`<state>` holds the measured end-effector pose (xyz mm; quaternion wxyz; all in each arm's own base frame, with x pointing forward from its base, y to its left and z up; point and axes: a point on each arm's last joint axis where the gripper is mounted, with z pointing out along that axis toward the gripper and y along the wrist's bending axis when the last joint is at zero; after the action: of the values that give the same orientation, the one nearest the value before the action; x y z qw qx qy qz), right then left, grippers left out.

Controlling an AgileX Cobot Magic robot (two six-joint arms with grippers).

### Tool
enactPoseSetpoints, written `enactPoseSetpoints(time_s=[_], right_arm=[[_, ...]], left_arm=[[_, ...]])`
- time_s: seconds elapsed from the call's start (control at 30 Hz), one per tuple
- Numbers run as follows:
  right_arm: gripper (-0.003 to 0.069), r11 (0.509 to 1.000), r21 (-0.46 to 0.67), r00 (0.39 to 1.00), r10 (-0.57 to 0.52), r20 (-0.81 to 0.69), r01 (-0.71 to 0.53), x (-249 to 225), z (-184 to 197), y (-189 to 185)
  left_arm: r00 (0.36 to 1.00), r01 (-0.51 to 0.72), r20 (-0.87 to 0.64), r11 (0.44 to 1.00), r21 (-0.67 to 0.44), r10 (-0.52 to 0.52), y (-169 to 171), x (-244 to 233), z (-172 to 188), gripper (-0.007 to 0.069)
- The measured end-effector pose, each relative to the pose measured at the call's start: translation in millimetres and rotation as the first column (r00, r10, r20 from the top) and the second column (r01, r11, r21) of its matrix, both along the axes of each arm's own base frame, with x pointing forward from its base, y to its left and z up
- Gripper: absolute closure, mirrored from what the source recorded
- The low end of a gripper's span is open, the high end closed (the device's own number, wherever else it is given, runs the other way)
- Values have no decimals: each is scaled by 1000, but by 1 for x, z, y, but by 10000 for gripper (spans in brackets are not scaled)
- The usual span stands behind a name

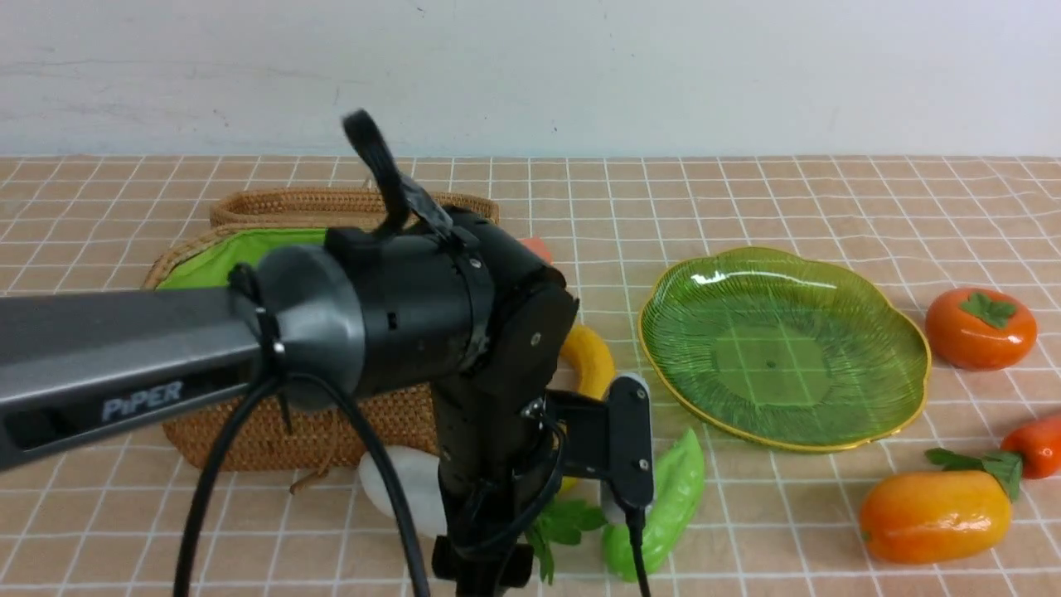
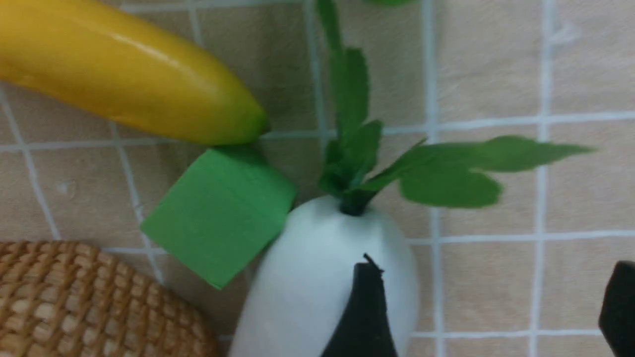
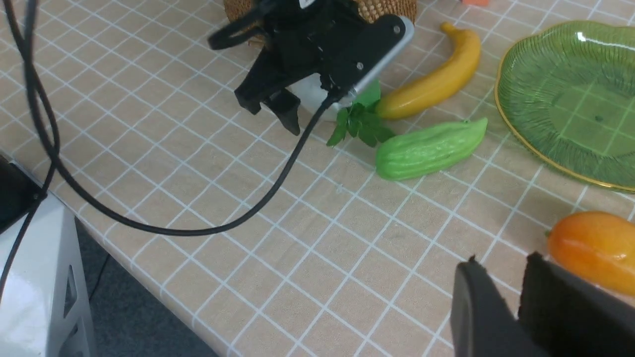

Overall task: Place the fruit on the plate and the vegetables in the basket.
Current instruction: Take a daikon with your left arm and place it on the basket on the left.

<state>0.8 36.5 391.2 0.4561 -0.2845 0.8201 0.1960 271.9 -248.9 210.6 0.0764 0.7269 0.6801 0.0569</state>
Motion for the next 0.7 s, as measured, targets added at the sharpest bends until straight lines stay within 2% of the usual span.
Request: enactPoseSetpoints(time_s=[0.2,0.43,0.7], right_arm=[[508,1000,-4,1000,3,1,-3,0,0,0],[508,1000,-20,1000,16,15,-16,0,0,0],[510,1000,-21,1000,17,15,-16,0,0,0]], left_arm=[[997,41,61,999,33,-43,-3,10,-13,45],[999,31,30,998,60,-33,-5,13,-30,50],[999,19,41,999,42,-21,-5,8,-19,50]])
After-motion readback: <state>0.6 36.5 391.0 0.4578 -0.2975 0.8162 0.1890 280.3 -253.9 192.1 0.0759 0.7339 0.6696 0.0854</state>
